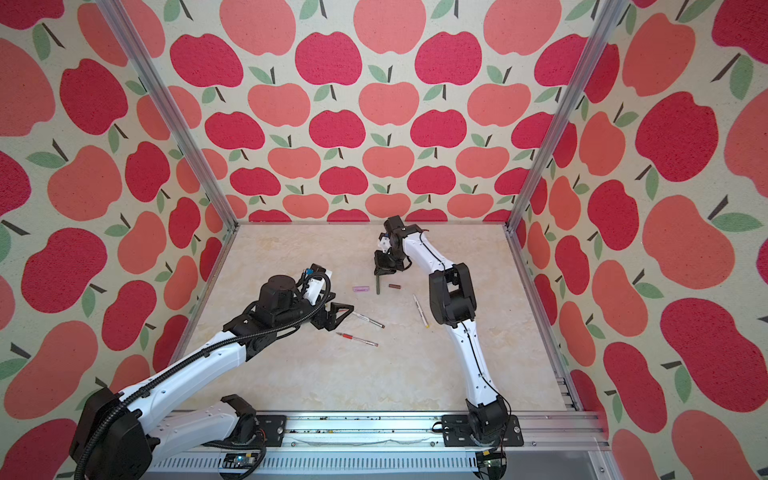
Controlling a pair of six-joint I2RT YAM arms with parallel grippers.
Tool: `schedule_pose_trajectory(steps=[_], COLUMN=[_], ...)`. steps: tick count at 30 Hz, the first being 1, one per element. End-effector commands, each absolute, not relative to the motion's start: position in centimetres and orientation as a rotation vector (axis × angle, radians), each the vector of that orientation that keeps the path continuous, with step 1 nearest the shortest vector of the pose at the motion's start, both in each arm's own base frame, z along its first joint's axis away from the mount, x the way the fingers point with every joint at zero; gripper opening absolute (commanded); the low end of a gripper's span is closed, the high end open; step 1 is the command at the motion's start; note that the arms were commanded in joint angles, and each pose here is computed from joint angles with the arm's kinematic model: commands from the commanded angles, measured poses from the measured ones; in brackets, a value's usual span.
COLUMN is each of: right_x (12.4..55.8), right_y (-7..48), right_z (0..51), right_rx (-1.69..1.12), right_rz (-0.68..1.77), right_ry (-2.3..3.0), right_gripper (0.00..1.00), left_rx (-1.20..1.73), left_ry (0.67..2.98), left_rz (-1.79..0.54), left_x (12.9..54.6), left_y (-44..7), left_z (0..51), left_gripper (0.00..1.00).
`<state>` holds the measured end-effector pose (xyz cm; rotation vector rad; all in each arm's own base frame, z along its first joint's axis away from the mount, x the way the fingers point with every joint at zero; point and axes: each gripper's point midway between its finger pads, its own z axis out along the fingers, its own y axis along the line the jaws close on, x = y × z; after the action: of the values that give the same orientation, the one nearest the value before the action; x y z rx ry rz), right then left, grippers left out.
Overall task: Insert the pens into the pen caps
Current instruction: 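Lower the capped green pen flat onto the table with right gripper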
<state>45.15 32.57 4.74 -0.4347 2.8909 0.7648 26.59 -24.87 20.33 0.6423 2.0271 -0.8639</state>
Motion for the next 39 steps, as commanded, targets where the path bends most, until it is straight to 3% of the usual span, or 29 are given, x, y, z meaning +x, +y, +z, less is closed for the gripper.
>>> schedule_pose_trajectory(steps=[1, 39], right_x=[45.9, 46.7], right_y=[32.6, 31.7], right_z=[4.5, 1.8], right_rx=[-0.405, -0.254], right_rz=[0.789, 0.712], right_ry=[2.886, 2.913], right_gripper=[0.17, 0.21], left_rx=[0.624, 0.594], left_ry=[1.993, 1.982], left_rz=[-0.885, -0.89], left_x=[27.1, 27.3], left_y=[-25.1, -24.6], left_z=[21.7, 22.0], left_gripper=[0.92, 0.93])
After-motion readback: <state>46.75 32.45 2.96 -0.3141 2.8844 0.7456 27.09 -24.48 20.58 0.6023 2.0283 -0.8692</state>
